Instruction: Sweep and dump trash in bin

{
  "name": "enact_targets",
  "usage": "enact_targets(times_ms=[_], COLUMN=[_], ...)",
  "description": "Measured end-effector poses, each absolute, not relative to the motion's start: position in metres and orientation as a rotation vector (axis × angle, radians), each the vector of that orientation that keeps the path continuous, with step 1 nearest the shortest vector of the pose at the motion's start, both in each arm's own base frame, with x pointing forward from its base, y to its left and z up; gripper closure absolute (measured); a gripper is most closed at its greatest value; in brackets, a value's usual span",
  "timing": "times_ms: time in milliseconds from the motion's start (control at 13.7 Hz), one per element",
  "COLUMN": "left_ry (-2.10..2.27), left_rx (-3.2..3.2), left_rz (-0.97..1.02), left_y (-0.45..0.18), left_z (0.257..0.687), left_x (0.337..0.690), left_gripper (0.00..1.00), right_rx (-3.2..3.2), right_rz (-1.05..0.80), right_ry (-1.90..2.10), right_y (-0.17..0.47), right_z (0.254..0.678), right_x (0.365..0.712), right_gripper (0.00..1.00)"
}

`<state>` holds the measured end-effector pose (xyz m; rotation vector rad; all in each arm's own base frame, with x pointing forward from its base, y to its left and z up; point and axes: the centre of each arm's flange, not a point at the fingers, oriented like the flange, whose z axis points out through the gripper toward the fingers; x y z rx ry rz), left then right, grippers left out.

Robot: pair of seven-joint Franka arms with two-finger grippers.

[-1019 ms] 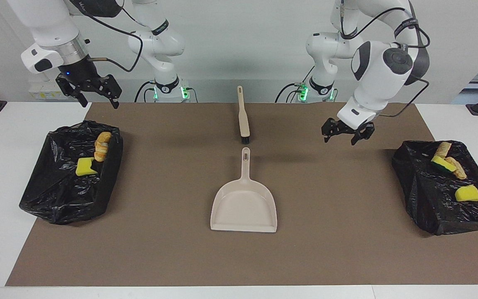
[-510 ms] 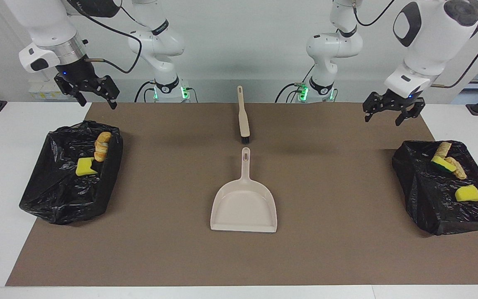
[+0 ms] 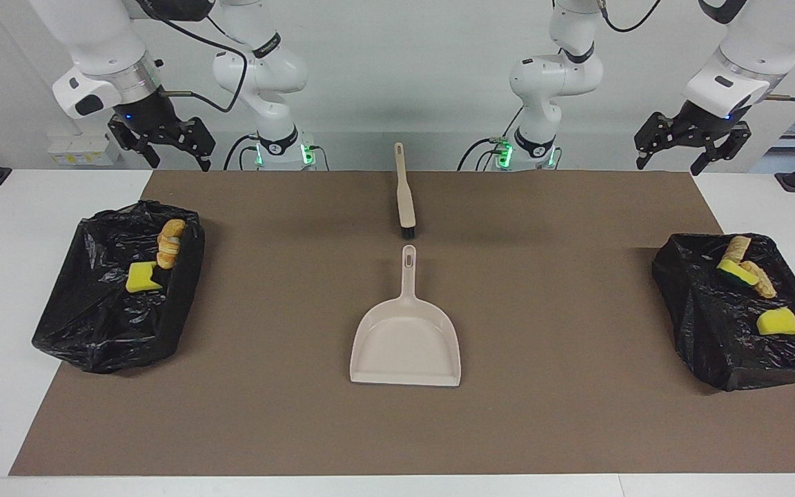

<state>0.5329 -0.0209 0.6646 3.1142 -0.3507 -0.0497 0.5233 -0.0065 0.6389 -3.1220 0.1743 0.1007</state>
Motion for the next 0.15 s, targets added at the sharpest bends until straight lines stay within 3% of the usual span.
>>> enact_targets(times_ms=[146], left_ry=[-0.353], left_rx=[3.114], left_rz=[-0.052], left_y=[-0.0219], left_z=[0.6644], left_x=[0.5328], left_gripper=[0.00], right_rx=[-3.123], right_rz=[0.102], right_ry=[0.167], right_y=[-0.0029], right_z=[0.6384], right_x=[0.5236], right_gripper=[0.00])
